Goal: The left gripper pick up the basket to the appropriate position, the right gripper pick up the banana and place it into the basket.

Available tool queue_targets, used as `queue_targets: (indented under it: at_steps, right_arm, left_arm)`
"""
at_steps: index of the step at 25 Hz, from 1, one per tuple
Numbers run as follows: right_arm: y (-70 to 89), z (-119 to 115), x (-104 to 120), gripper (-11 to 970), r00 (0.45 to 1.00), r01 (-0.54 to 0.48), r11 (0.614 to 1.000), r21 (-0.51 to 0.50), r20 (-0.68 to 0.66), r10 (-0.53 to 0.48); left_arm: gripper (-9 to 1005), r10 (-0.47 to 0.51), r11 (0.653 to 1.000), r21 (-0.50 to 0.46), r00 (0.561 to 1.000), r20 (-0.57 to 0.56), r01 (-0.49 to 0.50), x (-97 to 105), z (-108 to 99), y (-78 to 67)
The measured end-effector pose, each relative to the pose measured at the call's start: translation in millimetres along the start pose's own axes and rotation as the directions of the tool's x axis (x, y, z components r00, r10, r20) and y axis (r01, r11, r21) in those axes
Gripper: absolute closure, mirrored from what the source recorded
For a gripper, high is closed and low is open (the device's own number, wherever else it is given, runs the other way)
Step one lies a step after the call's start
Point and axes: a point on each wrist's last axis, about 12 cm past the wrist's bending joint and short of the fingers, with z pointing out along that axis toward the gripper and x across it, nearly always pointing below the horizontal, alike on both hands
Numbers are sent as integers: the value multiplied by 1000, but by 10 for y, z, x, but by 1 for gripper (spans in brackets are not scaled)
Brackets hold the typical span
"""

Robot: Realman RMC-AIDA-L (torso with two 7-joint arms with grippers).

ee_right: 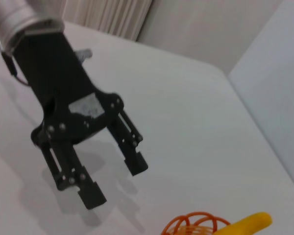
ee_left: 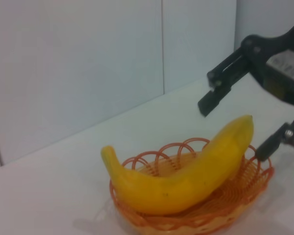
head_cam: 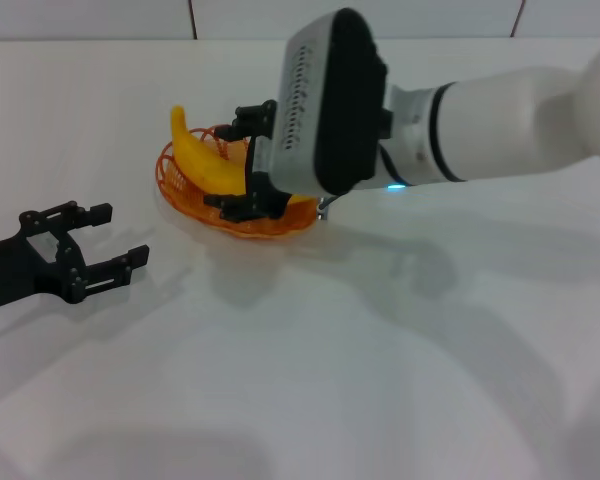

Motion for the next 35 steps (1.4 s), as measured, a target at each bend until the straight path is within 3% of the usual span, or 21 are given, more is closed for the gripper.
queue_targets:
  at_steps: [17, 27, 35]
  right_arm:
    - [-33, -561, 362, 210, 982, -133, 986, -103, 123, 145]
    - [-76, -841, 904, 213, 929, -272, 953, -134, 220, 296]
    - [-19, -866, 1257, 214, 902, -357, 926, -120, 214, 376]
  left_arm:
    - [239, -4, 1000, -5, 1000, 8, 4, 1, -15, 1]
    - [239, 6, 1000, -6, 1000, 13, -6, -4, -16, 1]
    - [239, 15, 1000, -3, 1000, 19, -15, -4, 9, -23]
